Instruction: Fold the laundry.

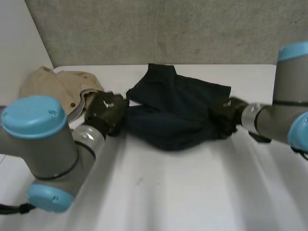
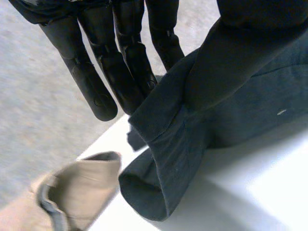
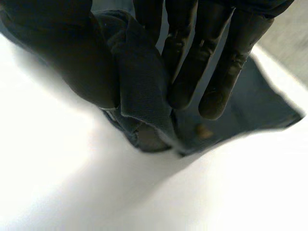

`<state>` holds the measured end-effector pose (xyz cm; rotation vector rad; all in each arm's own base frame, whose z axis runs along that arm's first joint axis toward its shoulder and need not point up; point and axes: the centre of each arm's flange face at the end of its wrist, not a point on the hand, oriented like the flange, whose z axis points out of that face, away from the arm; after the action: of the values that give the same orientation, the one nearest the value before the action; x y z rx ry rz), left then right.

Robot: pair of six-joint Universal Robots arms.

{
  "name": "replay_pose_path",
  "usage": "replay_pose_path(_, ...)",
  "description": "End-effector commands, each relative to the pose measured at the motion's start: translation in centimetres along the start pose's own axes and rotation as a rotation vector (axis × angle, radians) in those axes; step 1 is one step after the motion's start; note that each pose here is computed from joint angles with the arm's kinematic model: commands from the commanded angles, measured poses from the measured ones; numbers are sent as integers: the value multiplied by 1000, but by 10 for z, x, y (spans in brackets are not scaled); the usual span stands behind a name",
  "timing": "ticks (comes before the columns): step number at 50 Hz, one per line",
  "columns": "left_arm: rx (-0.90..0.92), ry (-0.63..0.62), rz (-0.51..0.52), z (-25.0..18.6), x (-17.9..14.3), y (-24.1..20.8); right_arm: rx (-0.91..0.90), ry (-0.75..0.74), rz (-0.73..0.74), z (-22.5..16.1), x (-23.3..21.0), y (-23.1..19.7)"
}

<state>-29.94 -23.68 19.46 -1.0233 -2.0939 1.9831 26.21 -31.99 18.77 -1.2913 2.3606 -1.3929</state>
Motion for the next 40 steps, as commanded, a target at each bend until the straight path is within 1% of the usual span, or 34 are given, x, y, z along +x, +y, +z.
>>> replay_pose_path(1, -2, 16, 3, -1, 6, 2, 38, 54, 95, 9, -9, 29)
replay_pose_path(8, 1, -1, 0, 1, 0, 1, 117, 134, 166, -10, -4, 36)
replay_pose_path(19, 9, -33, -5, 8, -11, -1, 126, 138, 184, -9, -20, 60)
replay_pose_path(22, 17, -37, -5, 10, -12, -3, 130, 140, 200, -10, -21, 62)
replay_pose_path(26, 33, -51, -5, 15, -16, -8, 157, 159, 222, -23, -20, 55)
replay_pose_path(31, 37, -65, -8, 22, -22, -8, 186, 172, 279, -43, -22, 49)
replay_pose_path(34, 44, -73, -9, 25, -24, -10, 186, 169, 317, -48, -23, 49)
replay_pose_path(36, 48, -75, -9, 25, -25, -11, 165, 163, 367, -50, -25, 55)
replay_pose_path(40, 53, -75, -9, 26, -25, -13, 138, 147, 405, -51, -30, 64)
